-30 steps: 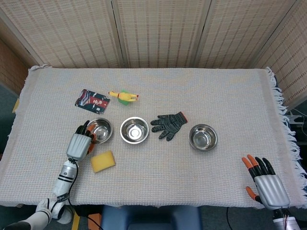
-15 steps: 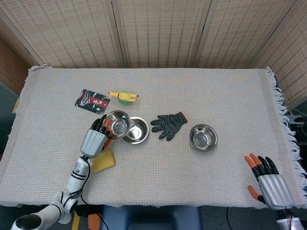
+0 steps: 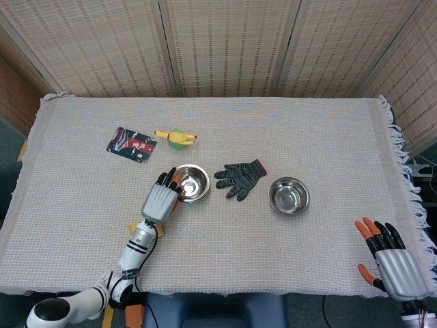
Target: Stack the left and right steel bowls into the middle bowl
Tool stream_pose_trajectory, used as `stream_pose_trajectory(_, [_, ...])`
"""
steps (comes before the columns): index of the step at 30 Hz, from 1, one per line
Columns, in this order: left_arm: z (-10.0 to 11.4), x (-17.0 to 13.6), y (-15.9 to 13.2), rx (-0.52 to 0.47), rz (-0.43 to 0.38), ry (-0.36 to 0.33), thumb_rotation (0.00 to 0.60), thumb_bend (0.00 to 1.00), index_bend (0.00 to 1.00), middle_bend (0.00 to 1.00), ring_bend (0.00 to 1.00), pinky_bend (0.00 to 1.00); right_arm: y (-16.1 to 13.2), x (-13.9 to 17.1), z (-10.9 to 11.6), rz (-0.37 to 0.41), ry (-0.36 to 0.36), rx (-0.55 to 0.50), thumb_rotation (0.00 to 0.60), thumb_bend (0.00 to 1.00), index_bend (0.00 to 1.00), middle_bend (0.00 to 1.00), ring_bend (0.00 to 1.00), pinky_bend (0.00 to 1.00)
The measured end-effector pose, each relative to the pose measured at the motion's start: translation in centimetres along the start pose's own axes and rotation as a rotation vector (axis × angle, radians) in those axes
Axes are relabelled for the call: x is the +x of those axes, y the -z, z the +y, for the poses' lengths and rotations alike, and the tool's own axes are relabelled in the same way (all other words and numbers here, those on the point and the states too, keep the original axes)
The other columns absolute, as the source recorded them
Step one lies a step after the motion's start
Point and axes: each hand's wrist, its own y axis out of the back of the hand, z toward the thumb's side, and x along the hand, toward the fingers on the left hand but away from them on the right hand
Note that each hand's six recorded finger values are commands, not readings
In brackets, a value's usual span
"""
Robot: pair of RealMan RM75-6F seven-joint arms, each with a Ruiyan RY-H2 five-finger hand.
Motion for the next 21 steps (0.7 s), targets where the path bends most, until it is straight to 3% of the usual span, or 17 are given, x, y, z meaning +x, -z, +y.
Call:
stream_pose_trajectory(3, [-0.1,-0.4,-0.2,-0.015,-0.003,0.015,0.600,0.41,0.01,0.09,0.00,0.20,0.0,-0.1,0.0,-0.001,0.002,0.003,0.600,0.22,0.00,0.00,0.00,0.00])
stream_pose_trajectory(6, [0.7,-1.2,-1.2,-0.050,-0.039,0.010,0.600,0.41,0.00,0.09,0.00,0.20,0.2,-0.5,-0.4,-0.014,-0.010,0.011,0.600,0.22,0.00,0.00,0.00,0.00])
stream_pose_trajectory(12, [4.4,-3.6,-3.2,-0.139,-0.109,-0.013,0.600,0.41,0.00,0.08,0.00,0.20,-0.4,-2.6,-2.4,-0.005,-0.049,0.037,0.600,0.22,0.00,0.00,0.00,0.00])
stream_pose_trajectory(16, [6.8,-6.0,-0.8,-0.123,-0.091,-0.016,0.600,0.41,0.00,0.08,0.00,0.20,-1.5,-4.9,-3.5,0.023,-0.066,0.071,0.600,0.22,0.00,0.00,0.00,0.00])
stream_pose_trajectory(21, [7.5,-9.3,3.5,-0.068,-0.023,-0.002,0.600,0.41,0.00,0.08,0.00,0.21,-3.6,-9.1,-4.7,0.078,-0.033,0.124,0.600,0.22,0.08,0.00,0.00,0.00])
